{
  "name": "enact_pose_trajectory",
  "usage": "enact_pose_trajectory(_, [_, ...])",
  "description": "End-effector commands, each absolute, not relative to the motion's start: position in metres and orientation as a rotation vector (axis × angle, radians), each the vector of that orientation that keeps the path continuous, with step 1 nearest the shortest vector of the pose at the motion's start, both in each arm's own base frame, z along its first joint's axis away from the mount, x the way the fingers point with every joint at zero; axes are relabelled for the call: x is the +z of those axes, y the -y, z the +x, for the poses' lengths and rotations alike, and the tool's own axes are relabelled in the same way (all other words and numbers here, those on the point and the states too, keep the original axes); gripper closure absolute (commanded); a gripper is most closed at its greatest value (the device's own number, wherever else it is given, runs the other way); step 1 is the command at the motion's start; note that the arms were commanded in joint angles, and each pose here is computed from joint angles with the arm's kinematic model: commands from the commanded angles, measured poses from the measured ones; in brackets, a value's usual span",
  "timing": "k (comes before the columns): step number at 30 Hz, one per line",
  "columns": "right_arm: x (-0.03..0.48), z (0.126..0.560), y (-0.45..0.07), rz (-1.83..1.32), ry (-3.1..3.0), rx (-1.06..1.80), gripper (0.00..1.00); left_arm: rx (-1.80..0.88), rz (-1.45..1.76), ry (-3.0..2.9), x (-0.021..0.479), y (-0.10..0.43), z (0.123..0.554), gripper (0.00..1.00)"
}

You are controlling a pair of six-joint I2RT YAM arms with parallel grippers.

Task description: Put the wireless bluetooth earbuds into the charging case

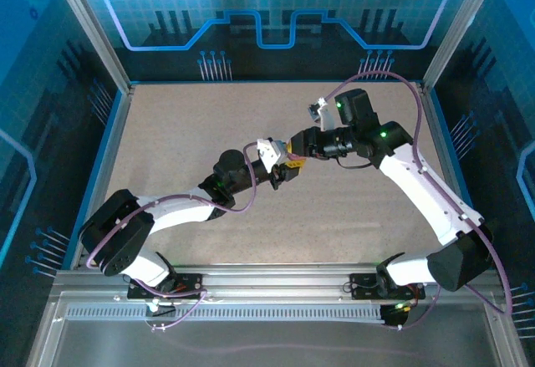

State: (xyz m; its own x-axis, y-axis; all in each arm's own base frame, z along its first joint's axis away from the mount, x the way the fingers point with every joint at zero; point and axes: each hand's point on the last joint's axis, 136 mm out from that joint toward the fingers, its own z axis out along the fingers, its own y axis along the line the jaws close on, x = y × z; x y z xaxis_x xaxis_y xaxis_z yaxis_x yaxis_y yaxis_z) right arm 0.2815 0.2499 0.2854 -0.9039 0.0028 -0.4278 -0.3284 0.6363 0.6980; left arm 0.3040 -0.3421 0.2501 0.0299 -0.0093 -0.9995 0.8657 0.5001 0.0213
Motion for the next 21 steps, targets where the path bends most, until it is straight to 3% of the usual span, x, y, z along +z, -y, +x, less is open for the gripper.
enact_pose_trajectory(1, [0.292, 0.283, -0.245, -0.251, -2.457, 1.111, 0.59, -0.818, 0.786, -1.249, 0.293, 0.343, 0.299, 0.67])
enact_pose_trajectory(21, [0.327, 0.280, -0.245, -0.293, -2.292, 1.153, 0.54, -0.810, 0.783, -1.253, 0.290, 0.341, 0.299, 0.67])
